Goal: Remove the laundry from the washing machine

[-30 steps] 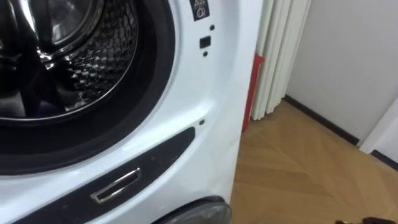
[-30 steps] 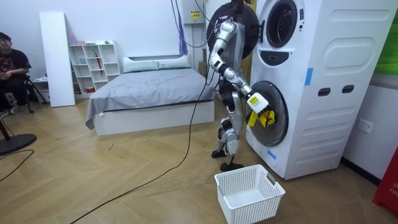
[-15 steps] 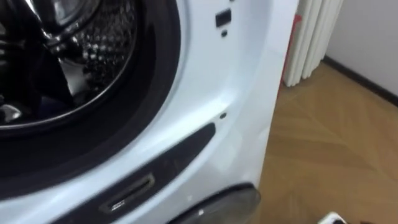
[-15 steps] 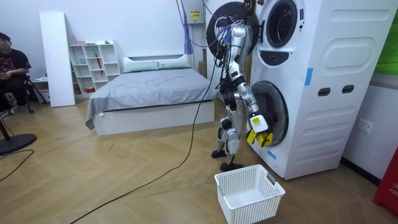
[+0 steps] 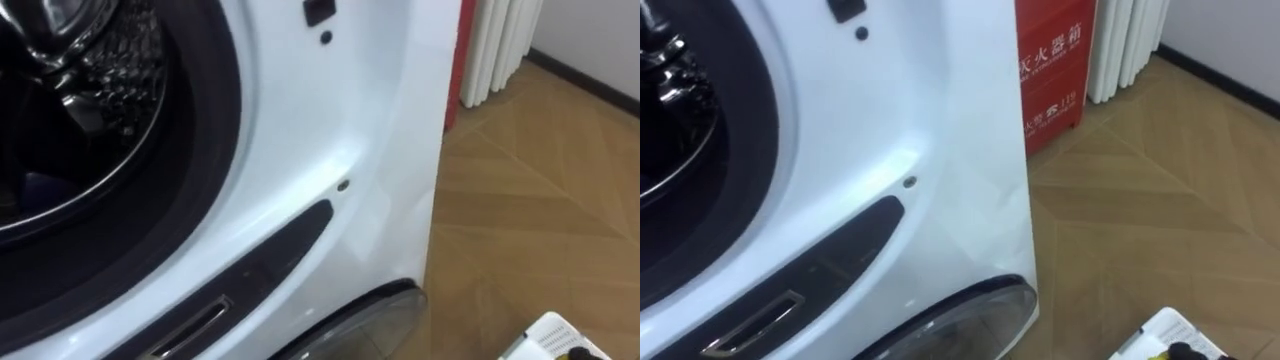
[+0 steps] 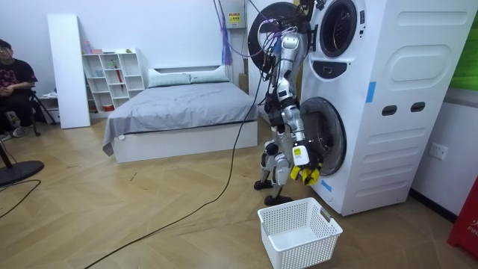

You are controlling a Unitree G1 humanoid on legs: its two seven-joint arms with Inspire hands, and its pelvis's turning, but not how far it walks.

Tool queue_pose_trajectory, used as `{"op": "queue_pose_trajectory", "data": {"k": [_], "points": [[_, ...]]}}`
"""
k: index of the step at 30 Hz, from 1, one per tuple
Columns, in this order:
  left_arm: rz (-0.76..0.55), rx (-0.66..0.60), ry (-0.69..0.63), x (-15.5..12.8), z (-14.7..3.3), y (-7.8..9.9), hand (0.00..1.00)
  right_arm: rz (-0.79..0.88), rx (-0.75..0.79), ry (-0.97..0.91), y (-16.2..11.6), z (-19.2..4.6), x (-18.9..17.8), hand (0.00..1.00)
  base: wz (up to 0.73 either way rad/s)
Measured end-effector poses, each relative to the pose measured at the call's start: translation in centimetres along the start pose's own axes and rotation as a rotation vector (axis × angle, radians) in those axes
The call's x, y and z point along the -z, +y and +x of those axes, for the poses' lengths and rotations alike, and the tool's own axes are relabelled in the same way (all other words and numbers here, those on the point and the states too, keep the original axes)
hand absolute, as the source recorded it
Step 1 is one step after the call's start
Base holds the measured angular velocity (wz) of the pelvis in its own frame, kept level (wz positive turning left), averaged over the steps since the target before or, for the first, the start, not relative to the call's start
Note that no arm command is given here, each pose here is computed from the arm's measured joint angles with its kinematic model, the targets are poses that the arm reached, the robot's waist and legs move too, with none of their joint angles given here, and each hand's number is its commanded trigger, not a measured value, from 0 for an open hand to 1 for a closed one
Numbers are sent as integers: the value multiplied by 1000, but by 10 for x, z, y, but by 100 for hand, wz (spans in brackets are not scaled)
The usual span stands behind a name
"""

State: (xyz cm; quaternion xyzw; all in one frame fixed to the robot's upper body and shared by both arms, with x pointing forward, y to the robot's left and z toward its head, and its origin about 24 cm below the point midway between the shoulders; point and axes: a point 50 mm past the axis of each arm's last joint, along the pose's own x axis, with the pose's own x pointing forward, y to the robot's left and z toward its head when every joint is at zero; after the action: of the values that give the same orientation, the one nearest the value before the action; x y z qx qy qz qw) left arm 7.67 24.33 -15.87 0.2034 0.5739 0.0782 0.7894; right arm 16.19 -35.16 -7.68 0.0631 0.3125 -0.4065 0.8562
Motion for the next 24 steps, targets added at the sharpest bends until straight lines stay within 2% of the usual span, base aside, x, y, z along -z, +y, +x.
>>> {"op": "queue_pose_trajectory", "data": {"k": [4,24], "points": [[12,6,1,1,0,-2,0,39,63,-19,-8,1,-3,100,-7],[33,32,37,14,-4,-13,0,49,180,-78,-20,0,-15,100,-13]]}}
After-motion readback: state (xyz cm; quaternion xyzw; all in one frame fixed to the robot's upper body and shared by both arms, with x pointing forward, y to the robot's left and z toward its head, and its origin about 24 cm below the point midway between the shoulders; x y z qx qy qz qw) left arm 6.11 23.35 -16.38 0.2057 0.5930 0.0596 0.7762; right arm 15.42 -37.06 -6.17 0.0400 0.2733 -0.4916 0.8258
